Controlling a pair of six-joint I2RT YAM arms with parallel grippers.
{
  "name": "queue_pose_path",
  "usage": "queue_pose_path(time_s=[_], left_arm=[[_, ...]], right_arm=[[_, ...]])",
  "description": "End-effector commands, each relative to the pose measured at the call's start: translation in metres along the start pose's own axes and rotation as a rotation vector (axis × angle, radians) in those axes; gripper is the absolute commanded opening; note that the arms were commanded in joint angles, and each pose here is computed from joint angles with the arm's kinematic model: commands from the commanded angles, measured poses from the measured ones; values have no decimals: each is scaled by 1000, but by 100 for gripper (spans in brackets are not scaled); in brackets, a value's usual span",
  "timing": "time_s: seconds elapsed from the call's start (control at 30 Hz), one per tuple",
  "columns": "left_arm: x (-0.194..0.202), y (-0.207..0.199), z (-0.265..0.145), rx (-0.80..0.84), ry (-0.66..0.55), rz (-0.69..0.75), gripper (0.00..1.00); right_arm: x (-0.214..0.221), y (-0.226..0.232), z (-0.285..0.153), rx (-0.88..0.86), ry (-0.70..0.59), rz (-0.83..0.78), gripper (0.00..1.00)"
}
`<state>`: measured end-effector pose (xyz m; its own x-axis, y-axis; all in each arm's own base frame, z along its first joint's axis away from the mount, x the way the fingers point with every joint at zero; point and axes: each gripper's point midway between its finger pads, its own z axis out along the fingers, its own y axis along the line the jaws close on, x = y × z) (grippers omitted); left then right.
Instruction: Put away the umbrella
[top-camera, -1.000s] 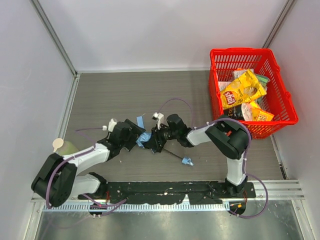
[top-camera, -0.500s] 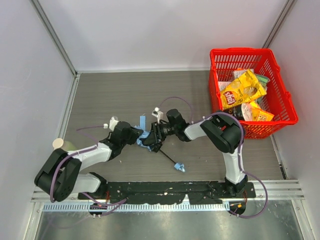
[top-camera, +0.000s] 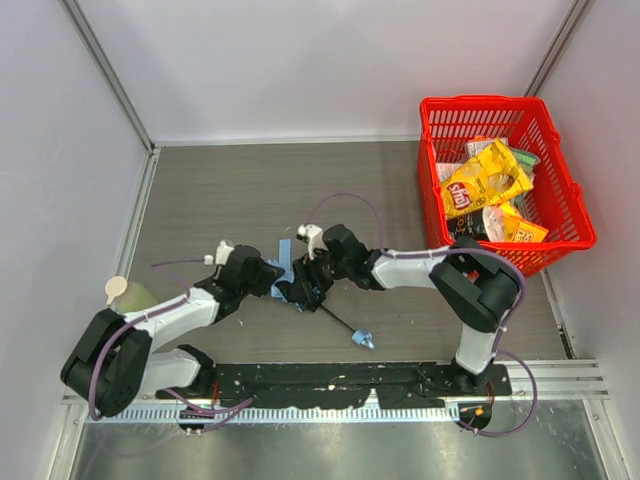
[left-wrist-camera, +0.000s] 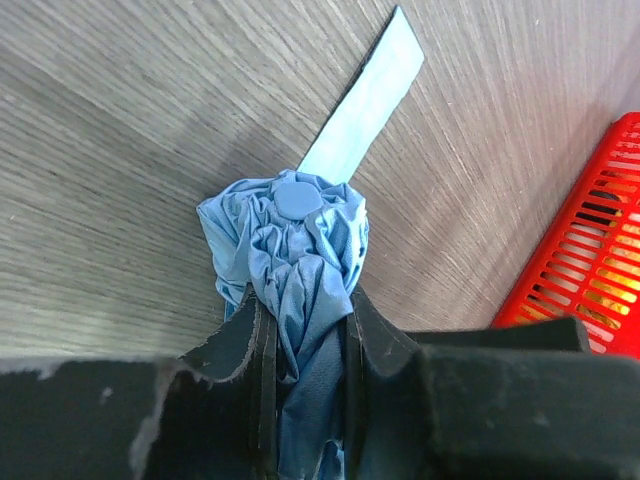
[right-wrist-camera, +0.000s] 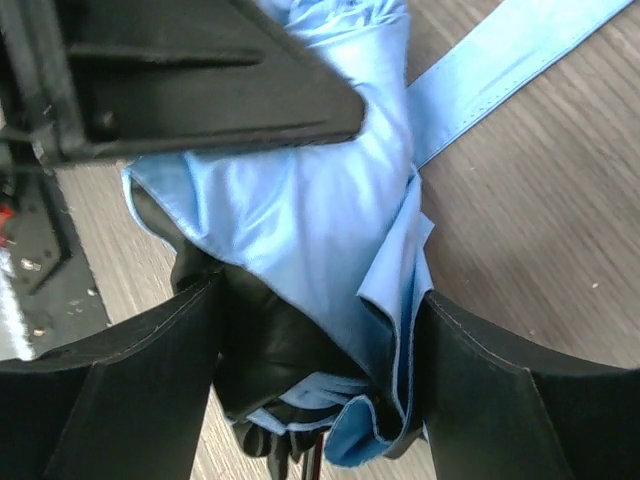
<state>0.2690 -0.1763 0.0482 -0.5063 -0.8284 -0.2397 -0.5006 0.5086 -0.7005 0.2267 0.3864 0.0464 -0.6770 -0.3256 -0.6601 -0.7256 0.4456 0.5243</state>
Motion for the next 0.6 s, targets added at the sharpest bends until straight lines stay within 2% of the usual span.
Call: queue_pose_path(time_s=[0.0, 0.1, 0.33, 0.47, 0.53, 0.57], left_arm=[[0, 13, -6, -102, 15, -20, 0], [1, 13, -5, -119, 23, -35, 0], [8, 20, -3, -154, 56, -98, 0], [8, 17, -4, -142, 72, -124, 0], [5, 14, -6, -126, 65, -110, 0], [4, 13, -7, -118, 62, -101, 0]], right_arm=[[2, 5, -7, 185, -25, -262, 76], [1, 3, -7, 296, -29, -373, 77], [14, 12, 5, 380, 14, -534, 78], [27, 9, 15, 390, 65, -554, 79], [30, 10, 12, 359, 26, -493, 80], [15, 12, 5, 348, -33, -412, 81]])
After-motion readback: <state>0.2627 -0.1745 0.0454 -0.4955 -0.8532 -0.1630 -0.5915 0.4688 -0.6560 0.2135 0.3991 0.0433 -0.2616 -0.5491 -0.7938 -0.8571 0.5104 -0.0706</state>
